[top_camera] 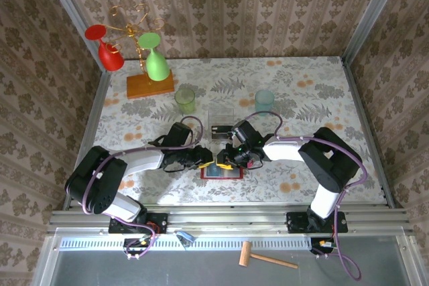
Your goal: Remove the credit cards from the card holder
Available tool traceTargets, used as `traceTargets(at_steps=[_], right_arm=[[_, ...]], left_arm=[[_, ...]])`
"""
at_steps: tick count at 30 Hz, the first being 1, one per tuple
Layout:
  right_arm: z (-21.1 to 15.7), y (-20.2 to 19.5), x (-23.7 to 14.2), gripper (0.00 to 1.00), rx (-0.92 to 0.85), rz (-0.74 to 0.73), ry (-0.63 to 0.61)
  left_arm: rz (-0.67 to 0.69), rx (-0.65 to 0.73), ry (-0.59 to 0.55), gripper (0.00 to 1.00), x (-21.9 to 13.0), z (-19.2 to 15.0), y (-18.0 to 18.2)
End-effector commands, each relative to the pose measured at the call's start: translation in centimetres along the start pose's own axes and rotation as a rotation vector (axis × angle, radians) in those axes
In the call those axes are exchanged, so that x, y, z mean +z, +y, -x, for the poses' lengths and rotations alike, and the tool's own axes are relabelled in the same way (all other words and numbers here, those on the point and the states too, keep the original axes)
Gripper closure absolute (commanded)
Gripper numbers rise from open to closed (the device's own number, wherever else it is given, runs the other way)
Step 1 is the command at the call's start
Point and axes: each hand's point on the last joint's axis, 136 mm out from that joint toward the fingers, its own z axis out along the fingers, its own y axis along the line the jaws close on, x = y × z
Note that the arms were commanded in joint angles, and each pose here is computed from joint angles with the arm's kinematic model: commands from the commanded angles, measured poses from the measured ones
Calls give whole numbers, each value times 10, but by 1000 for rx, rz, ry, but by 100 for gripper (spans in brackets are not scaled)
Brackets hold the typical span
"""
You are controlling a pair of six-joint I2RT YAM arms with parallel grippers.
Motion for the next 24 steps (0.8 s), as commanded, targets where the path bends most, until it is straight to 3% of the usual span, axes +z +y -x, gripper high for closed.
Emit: traceTargets(at_steps=[1, 24], right_arm=[[4, -2, 2, 75, -4, -36, -17], [8, 1, -14, 71, -57, -106, -42]], left_arm=[[3, 10, 15, 71, 1, -1, 4], [24, -2, 22, 71, 1, -4, 11]])
